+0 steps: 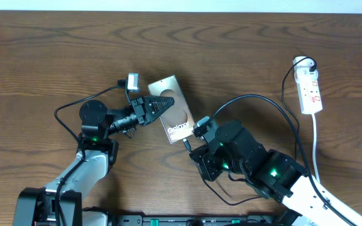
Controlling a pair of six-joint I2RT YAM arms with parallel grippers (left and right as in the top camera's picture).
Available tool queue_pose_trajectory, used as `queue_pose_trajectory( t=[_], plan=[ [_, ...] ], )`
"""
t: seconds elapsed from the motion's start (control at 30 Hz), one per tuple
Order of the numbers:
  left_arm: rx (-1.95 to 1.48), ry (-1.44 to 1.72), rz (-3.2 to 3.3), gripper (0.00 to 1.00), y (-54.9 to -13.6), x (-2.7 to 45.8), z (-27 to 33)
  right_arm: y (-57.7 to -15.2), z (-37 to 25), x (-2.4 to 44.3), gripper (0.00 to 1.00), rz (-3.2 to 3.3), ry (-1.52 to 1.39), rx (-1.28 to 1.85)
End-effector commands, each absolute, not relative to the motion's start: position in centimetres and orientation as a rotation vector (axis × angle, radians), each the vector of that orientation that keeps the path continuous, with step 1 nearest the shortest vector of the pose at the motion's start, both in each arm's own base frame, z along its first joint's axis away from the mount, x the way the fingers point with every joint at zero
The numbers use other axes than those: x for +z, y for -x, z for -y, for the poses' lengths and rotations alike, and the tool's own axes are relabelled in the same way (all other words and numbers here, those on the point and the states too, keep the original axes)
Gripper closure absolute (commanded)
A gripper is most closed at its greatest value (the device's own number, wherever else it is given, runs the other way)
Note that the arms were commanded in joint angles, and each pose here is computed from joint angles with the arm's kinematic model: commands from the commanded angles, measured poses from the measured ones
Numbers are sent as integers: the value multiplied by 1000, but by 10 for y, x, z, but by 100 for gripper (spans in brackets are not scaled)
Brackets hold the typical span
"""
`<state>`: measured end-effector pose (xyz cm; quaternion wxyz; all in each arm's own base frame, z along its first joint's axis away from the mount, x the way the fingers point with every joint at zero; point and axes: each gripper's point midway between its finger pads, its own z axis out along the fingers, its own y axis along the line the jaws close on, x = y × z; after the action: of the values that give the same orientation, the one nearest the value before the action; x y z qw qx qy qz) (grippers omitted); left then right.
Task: Plug charger to phone and switch on socket
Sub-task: 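Push the USB-C plug up into the phone's bottom port with right gripper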
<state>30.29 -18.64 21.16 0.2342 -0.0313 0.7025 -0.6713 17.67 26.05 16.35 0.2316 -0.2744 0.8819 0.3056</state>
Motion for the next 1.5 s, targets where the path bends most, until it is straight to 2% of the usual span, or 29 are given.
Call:
queue_pose_trajectory(
  t=[0.0,1.0,1.07,1.2,1.47],
  plan=[
    [-1827,42,-1894,92,-307,223,185,-178,-261,169,99,-2402,736,838],
    [-1829,39,-1895,93,-307,223,186,-191,-270,183,99,-2314,713,853],
    [-1829,39,-1895,92,-307,223,186,-189,-268,181,97,-2330,715,846],
    [-1828,40,-1895,93,-307,223,185,-184,-263,173,83,-2374,721,827],
    [-1824,46,-1892,93,-308,223,185,-177,-263,170,73,-2402,743,852]
  ],
)
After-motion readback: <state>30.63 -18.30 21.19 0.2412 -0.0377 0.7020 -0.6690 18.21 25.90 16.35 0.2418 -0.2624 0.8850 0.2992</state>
